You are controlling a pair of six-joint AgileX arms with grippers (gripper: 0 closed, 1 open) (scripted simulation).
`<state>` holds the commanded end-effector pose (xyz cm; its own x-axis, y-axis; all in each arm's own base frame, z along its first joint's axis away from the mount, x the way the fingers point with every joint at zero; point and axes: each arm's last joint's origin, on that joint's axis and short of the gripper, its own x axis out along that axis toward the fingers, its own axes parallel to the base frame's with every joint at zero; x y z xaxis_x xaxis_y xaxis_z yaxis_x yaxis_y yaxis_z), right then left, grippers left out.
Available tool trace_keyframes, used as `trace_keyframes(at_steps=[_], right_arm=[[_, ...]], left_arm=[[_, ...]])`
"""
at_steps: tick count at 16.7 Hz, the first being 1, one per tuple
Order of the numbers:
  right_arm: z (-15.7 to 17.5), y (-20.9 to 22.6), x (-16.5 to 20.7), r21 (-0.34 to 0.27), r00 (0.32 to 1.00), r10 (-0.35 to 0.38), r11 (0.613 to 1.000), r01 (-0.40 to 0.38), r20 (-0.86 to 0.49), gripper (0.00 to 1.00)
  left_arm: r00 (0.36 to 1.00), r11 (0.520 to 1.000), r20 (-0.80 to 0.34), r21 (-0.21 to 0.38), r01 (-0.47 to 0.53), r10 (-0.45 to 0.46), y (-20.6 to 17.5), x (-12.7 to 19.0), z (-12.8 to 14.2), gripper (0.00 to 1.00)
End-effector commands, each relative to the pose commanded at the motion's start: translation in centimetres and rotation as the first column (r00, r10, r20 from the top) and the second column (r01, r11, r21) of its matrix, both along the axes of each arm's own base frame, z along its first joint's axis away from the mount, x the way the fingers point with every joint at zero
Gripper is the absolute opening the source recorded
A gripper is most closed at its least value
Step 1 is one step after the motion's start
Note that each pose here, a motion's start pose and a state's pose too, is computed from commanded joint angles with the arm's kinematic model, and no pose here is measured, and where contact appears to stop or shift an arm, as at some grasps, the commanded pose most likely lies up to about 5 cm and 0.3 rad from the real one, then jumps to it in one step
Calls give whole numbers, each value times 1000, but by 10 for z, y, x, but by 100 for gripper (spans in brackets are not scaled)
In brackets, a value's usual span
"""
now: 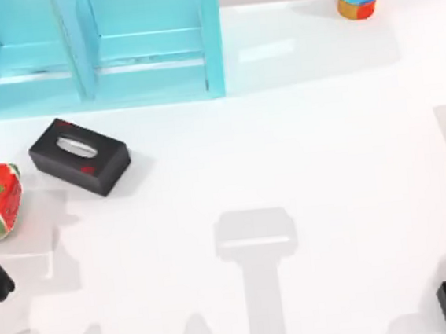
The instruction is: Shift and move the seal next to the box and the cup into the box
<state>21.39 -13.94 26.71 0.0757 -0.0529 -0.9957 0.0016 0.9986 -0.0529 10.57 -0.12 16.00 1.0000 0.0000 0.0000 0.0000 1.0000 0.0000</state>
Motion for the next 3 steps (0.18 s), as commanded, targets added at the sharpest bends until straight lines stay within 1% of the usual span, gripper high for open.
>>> trace_keyframes(at_steps=[3], right_arm=[[8,1,-1,-4,1000,0,1000,0,5,100]], left_arm=[[1000,1000,0,0,0,0,0,0,0,100]])
